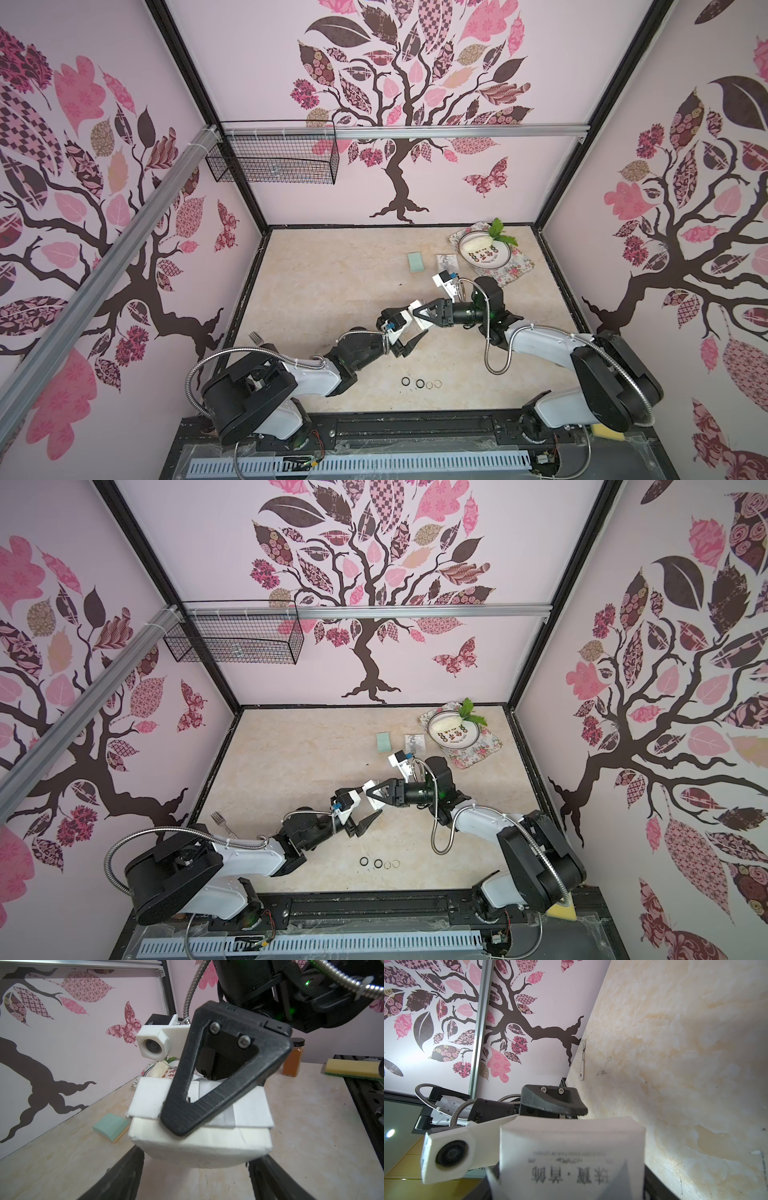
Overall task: Take the rings out of the lift-off lid box
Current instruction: Open the lid on the jewelry box.
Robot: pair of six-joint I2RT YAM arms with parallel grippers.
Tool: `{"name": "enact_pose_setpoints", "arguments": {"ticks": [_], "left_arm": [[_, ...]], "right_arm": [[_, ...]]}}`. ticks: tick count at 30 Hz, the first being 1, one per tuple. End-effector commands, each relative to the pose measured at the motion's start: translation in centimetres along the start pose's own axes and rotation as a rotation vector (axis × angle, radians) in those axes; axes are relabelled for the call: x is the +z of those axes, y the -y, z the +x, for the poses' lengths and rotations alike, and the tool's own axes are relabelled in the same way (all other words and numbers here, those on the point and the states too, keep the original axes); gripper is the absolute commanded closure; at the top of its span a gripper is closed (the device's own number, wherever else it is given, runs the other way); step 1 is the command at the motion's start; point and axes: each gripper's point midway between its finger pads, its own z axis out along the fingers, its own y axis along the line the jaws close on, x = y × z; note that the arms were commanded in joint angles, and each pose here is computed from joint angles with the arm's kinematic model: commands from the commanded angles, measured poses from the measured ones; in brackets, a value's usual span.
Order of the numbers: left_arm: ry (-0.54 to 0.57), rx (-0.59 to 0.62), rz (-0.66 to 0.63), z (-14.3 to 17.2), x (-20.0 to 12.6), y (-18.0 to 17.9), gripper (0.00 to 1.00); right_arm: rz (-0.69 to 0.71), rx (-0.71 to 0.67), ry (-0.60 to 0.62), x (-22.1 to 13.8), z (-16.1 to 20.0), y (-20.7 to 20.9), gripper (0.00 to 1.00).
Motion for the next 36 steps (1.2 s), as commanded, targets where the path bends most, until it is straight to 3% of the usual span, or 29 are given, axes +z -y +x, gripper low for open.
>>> {"name": "enact_pose_setpoints", "arguments": {"ticks": [1,16,36], "left_arm": [[0.052,0.024,-0.025,-1.8,0.0,-0.5,0.24],[0.033,0.012,-0.019,-1.4,-0.5,-0.4,0.33],[0.019,-0.002,-0.018,-1.4,-1.6,-0.3,0.34]], "right_arm": [[-0.04,0.023,0.024,-0.3,-0.7,-1.6,0.3],[-0.059,0.027,0.016,-0.2,-0.6,-1.7,0.25],[-0.053,0.014,0.035,-0.6,-1.0,-2.0,0.22]]}}
